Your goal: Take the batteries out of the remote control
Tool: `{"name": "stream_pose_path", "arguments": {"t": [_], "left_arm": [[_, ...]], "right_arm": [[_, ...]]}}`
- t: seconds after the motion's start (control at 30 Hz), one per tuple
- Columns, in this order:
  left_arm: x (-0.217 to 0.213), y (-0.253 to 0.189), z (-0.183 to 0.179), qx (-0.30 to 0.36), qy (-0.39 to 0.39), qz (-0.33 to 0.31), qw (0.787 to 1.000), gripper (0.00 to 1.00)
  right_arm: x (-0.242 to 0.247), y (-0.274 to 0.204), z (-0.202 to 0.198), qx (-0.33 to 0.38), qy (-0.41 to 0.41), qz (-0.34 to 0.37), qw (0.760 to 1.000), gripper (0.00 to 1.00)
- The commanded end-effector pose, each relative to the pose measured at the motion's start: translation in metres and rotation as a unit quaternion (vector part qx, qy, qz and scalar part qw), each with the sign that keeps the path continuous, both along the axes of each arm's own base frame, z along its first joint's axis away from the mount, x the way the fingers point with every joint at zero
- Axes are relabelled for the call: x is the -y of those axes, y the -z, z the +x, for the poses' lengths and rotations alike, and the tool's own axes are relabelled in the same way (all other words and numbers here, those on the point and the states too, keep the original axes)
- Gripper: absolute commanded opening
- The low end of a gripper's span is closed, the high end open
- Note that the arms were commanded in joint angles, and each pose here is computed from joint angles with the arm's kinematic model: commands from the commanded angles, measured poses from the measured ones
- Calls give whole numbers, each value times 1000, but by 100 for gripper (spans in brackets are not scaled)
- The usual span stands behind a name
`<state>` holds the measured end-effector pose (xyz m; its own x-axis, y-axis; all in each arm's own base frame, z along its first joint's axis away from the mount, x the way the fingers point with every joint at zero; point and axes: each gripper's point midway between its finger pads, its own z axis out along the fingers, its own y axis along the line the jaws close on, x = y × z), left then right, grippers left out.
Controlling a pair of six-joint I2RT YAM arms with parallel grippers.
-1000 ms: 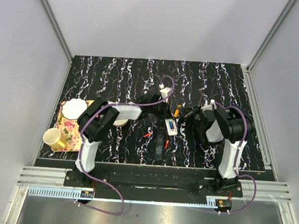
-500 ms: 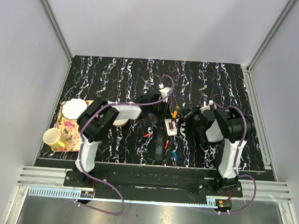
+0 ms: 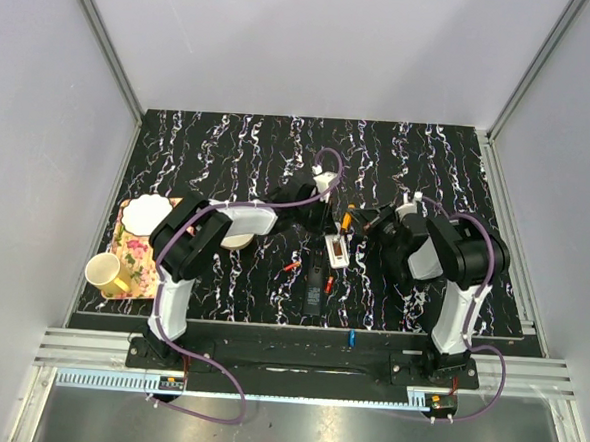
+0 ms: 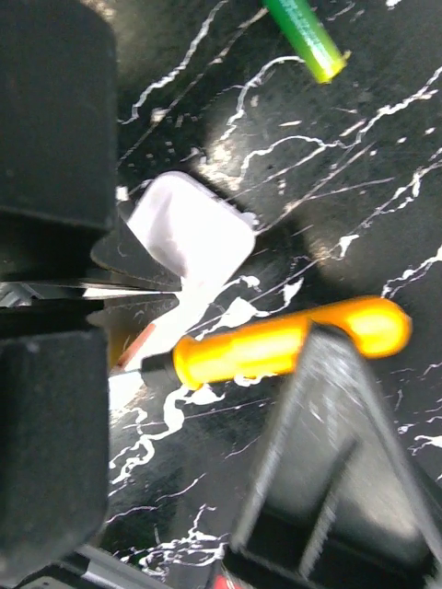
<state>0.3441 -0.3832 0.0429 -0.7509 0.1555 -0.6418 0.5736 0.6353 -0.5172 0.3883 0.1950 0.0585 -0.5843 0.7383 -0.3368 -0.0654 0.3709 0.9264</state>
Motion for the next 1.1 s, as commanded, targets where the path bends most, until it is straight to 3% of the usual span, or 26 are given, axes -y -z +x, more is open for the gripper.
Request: {"name": "stream_pose_path", "arguments": {"t": [0.0, 0.03, 0.13, 0.17, 0.3, 0.47, 0.57, 0.6, 0.8, 1.07], "left_arm": [[1, -66, 2, 68, 13, -59, 996, 13], [2, -77, -1, 85, 18, -82, 993, 26], [-3, -121, -8, 130, 19, -149, 980, 43], [-7, -142, -10, 149, 17, -169, 974, 53], [-25, -179, -23, 192, 13, -221, 956, 66], [-53, -204, -37, 235, -18, -215, 948, 84], [-69, -204, -41, 249, -32, -174, 952, 90], [-76, -197, -41, 250, -41, -153, 955, 98], [-108, -209, -55, 291, -72, -127, 945, 99], [-123, -216, -68, 305, -88, -137, 938, 99]], "right_arm": [[0, -69, 8, 127, -7, -15, 992, 0], [1, -79, 7, 139, -5, -18, 990, 0], [2, -92, 5, 154, -8, -32, 988, 0], [2, -91, 3, 152, -10, -41, 987, 0], [3, -103, -3, 167, -19, -61, 984, 0], [5, -115, -12, 181, -29, -90, 979, 0], [7, -121, -17, 194, -36, -117, 973, 0], [8, -121, -17, 194, -37, -123, 973, 0], [8, -134, -20, 208, -49, -147, 966, 0], [11, -112, -18, 175, -57, -158, 970, 0]]}}
